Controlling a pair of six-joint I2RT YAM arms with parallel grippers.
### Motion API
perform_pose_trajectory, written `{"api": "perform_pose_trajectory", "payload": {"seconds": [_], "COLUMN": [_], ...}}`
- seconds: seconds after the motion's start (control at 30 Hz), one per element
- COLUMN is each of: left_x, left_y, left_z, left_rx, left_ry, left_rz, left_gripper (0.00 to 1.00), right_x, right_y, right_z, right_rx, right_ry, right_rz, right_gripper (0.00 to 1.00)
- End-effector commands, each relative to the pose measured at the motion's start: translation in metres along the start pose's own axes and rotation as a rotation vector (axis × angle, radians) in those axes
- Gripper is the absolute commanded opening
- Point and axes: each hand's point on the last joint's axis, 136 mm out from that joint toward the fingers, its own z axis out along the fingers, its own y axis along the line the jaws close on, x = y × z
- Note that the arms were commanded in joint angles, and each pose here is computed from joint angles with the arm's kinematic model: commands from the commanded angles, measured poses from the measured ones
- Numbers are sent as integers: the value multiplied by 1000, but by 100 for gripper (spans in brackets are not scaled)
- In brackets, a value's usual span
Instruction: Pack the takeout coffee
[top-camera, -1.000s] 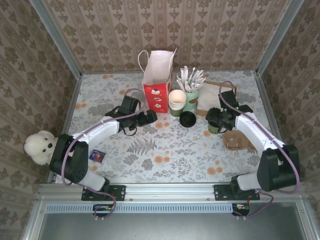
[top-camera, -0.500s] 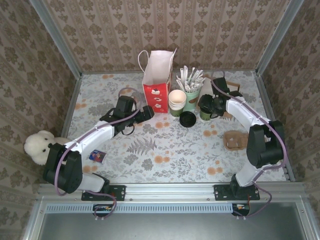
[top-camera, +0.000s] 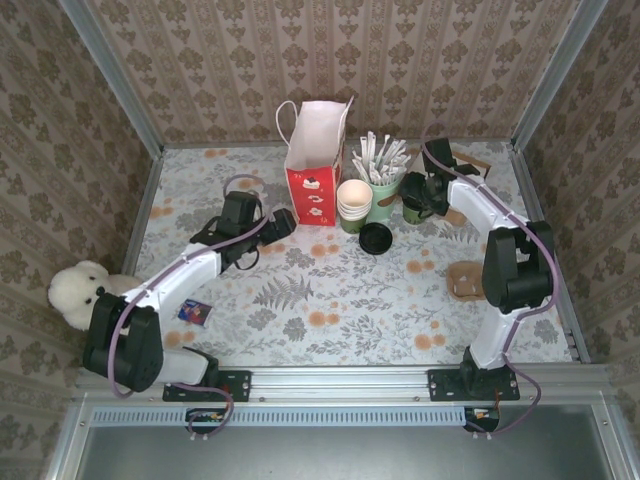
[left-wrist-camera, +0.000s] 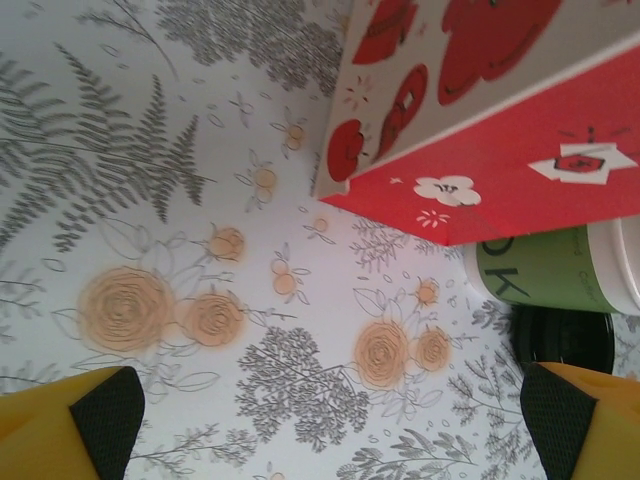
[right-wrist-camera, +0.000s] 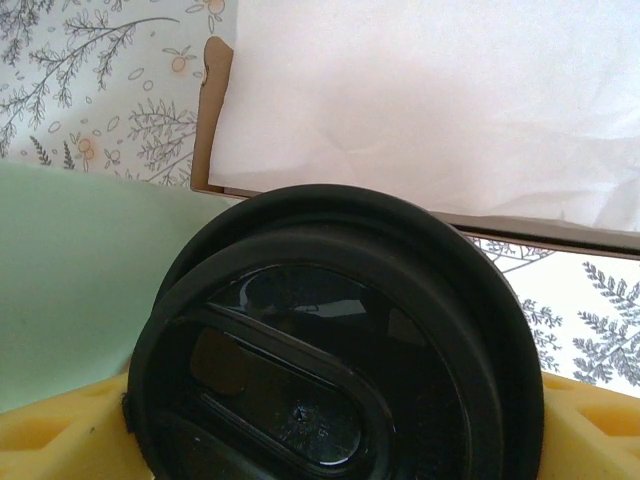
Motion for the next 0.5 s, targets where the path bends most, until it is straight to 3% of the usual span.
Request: {"api": "perform_pose_trajectory", "payload": {"seconds": [0.0, 0.47], "left_x": [-3, -3], "left_y": [11, 9], "left_z": [-10, -21], "left_rx": [-37, -5], "left_ry": [-23, -19], "left_rz": [-17, -4], "left_gripper": [100, 100], "right_x": [-2, -11], "right_y": [-5, 0], "right_z": [6, -7], "right_rx": [30, -12], "right_ry": [14, -4], "right_rz": [5, 0], "right_gripper": [84, 90]}}
